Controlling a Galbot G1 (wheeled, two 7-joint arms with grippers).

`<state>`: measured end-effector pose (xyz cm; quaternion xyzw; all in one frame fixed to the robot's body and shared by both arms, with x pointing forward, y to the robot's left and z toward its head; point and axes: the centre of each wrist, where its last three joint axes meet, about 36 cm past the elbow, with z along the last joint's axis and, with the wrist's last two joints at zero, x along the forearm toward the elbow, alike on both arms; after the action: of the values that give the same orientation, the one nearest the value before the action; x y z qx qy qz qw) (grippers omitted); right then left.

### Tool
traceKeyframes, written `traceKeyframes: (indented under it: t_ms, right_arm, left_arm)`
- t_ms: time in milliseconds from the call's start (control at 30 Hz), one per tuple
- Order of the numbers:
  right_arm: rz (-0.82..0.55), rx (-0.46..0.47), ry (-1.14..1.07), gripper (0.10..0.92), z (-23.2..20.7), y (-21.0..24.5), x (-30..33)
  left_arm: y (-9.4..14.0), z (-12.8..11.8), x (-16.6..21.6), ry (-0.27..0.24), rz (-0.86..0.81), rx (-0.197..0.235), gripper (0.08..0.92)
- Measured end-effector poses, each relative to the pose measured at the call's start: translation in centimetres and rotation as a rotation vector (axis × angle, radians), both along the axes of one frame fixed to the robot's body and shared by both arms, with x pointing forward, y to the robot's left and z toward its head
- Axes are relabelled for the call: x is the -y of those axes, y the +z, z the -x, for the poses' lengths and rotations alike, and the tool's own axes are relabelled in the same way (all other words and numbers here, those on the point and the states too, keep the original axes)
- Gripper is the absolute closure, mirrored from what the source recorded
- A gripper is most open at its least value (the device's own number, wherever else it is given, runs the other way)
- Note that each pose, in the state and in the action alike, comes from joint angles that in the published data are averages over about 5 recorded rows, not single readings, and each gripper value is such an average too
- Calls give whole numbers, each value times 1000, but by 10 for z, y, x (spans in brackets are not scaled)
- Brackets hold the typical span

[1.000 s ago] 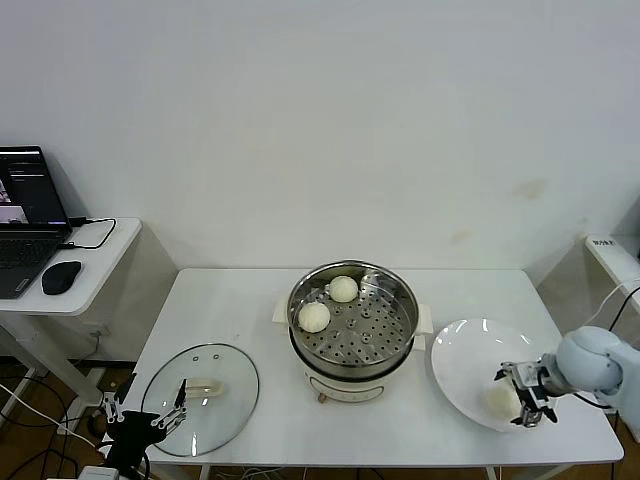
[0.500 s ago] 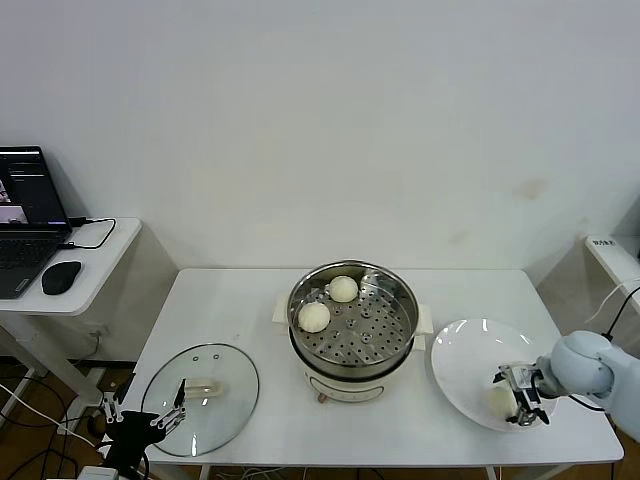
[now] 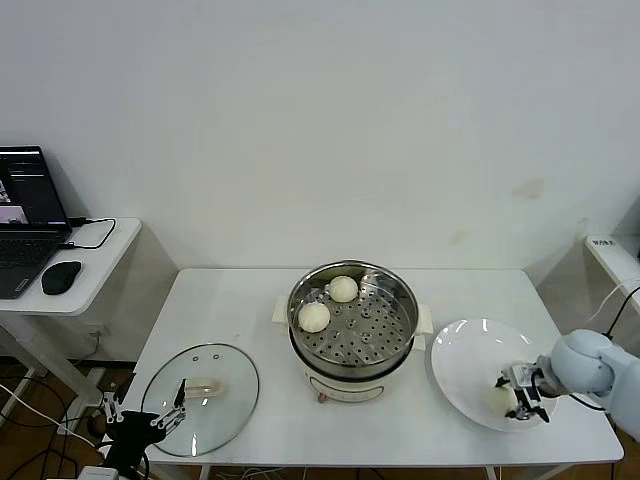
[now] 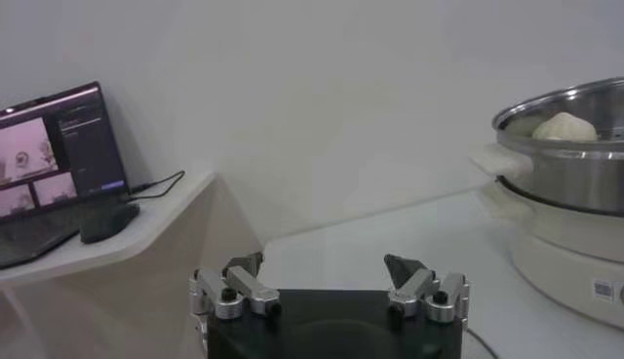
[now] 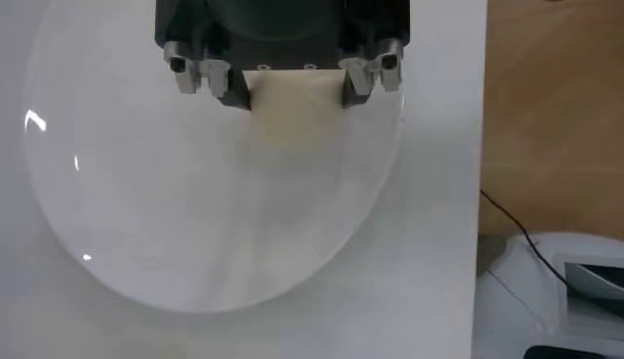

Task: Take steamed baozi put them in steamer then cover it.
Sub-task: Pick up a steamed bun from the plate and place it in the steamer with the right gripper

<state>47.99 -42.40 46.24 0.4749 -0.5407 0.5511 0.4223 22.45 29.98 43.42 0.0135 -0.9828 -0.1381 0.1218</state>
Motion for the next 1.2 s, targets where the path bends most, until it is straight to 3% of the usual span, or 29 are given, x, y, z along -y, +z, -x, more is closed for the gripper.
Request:
traceKeyframes:
  t_ms: [300, 667, 967, 1200]
  right_arm:
    - [-41, 52, -14, 428, -20, 52, -5]
    - [-161, 195, -7, 420, -62, 151, -29]
    - [-243, 292, 144, 420, -89, 216, -104]
    - [-265, 273, 333, 420, -103, 228, -179]
  left_arm:
    - [4, -3, 0, -11, -4, 12, 177]
    - [8, -4, 3, -20, 0, 23, 177]
    - [7, -2, 4, -11, 7, 23, 177]
    - [8, -2, 3, 2, 10, 30, 177]
